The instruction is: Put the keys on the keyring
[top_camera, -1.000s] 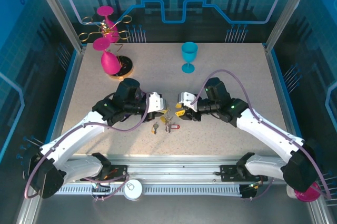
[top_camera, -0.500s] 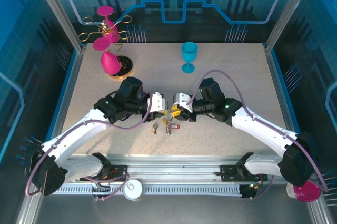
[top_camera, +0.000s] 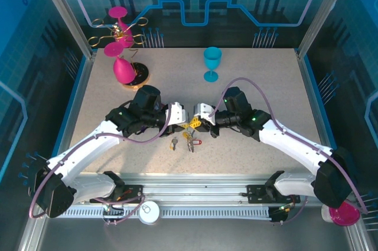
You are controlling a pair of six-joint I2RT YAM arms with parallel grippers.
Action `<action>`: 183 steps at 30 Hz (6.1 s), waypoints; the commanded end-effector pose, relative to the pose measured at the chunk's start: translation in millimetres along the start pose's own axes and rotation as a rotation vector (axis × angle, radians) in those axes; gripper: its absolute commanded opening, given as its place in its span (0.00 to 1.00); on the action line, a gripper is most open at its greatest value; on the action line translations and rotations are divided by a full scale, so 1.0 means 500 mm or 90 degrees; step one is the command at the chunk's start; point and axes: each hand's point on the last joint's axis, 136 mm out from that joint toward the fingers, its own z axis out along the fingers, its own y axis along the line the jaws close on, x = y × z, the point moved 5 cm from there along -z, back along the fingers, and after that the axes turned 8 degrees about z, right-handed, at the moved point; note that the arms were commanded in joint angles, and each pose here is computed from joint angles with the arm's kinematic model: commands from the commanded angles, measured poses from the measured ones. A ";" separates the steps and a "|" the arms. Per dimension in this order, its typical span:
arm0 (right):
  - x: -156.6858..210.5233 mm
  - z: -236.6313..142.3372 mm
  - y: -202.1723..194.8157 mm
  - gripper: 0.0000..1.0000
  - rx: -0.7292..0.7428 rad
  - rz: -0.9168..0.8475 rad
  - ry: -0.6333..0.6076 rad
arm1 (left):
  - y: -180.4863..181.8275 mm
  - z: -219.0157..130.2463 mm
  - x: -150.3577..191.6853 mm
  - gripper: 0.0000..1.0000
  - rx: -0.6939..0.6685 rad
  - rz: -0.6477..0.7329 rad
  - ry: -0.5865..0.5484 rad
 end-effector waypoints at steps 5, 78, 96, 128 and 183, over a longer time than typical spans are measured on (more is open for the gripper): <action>-0.019 -0.037 0.010 0.00 -0.032 0.028 -0.097 | 0.018 -0.035 -0.020 0.28 -0.095 -0.040 -0.093; 0.010 -0.028 0.050 0.28 0.042 -0.101 0.014 | -0.041 0.016 0.007 0.00 -0.133 0.228 -0.093; 0.011 0.007 0.050 0.21 0.035 -0.112 0.023 | -0.051 0.015 -0.004 0.00 -0.088 0.180 -0.106; -0.023 -0.043 0.064 0.00 -0.039 -0.057 -0.092 | -0.073 -0.006 0.002 0.37 -0.096 0.047 -0.161; 0.003 -0.045 0.057 0.28 0.023 -0.075 0.018 | -0.078 -0.005 -0.003 0.00 -0.094 0.081 -0.185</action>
